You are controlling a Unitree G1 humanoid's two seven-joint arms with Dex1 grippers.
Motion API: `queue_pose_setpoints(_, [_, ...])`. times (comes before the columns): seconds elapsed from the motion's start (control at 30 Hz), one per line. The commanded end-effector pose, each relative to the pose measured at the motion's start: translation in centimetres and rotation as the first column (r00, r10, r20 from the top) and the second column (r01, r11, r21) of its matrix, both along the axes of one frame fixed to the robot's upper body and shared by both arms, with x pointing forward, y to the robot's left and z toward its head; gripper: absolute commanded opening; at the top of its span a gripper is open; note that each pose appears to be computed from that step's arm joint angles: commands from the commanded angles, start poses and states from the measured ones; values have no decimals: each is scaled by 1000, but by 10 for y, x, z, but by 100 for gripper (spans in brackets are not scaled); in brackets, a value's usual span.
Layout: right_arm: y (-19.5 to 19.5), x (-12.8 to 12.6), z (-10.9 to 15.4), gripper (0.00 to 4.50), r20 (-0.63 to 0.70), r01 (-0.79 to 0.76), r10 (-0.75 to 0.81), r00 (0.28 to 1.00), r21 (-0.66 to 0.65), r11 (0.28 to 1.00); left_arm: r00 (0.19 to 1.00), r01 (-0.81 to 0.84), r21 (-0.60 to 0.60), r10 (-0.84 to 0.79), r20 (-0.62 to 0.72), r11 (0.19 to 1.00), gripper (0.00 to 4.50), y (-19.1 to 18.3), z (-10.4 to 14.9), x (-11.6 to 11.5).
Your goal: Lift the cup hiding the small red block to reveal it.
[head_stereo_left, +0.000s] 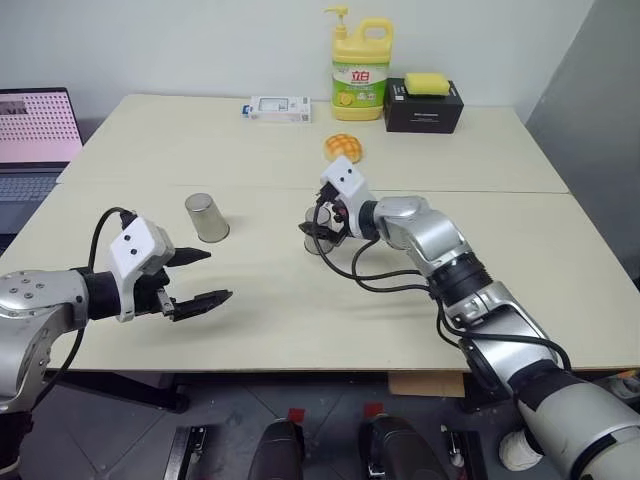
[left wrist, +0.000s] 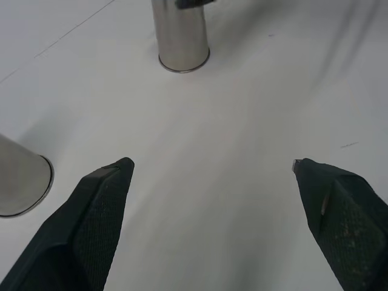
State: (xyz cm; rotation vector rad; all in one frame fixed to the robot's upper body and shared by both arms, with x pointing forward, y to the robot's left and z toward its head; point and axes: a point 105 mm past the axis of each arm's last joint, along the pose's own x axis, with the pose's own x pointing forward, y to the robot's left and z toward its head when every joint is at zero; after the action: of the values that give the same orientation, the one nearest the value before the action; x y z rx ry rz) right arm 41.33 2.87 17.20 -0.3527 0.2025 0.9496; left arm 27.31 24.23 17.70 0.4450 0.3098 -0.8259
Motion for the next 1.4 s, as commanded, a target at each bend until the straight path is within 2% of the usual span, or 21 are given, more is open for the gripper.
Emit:
queue_pose_setpoints(0.03, [4, 7, 4, 450, 21, 2, -2, 1000, 7, 1000, 999, 16, 5, -17, 49, 1000, 446, -5, 11, -1])
queue_pose_setpoints(0.1, [7, 6, -3, 450, -7, -2, 2, 1000, 8, 1000, 998, 22, -5, -21, 56, 1000, 446, -7, 13, -2])
queue_pose_setpoints(0.2, [8, 8, -5, 400, -17, 4, -3, 1000, 17, 1000, 998, 29, -5, -28, 63, 1000, 450, -8, 14, -2])
queue_pose_setpoints(0.33, [12, 6, -3, 292, -10, -12, 13, 1000, 27, 1000, 997, 31, 0, -31, 65, 1000, 450, -9, 15, -2])
queue_pose_setpoints(0.4, [14, 5, 0, 265, -2, -21, 21, 1000, 35, 999, 997, 31, 2, -31, 66, 1000, 450, -9, 15, -2])
queue_pose_setpoints(0.57, [17, 1, 13, 265, 30, -44, 42, 999, 58, 997, 997, 37, 6, -38, 66, 999, 450, -10, 14, 0])
queue_pose_setpoints(0.63, [12, -4, 30, 265, 61, -61, 56, 997, 91, 994, 997, 40, 4, -40, 68, 999, 450, -11, 15, 1])
queue_pose_setpoints(0.7, [-1, -12, 46, 265, 87, -71, 62, 994, 114, 991, 997, 44, 5, -44, 68, 999, 450, -11, 15, 1])
queue_pose_setpoints(0.77, [-15, -17, 48, 265, 92, -61, 50, 995, 112, 992, 997, 47, 5, -47, 68, 999, 450, -12, 15, 2])
queue_pose_setpoints(0.97, [-51, -20, 22, 265, 39, 38, -40, 998, 47, 998, 996, 59, 11, -60, 70, 998, 450, -13, 14, 6])
queue_pose_setpoints(1.3, [-55, -3, -7, 265, -21, 152, -151, 988, 13, 988, 994, 73, 16, -74, 78, 997, 450, -16, 15, 11])
queue_pose_setpoints(1.37, [-57, 0, -10, 335, -22, 167, -167, 986, 4, 986, 994, 73, 15, -74, 78, 997, 450, -16, 15, 11])
queue_pose_setpoints(1.4, [-57, 2, -10, 355, -21, 173, -173, 985, 4, 985, 994, 73, 15, -74, 78, 997, 450, -16, 15, 11])
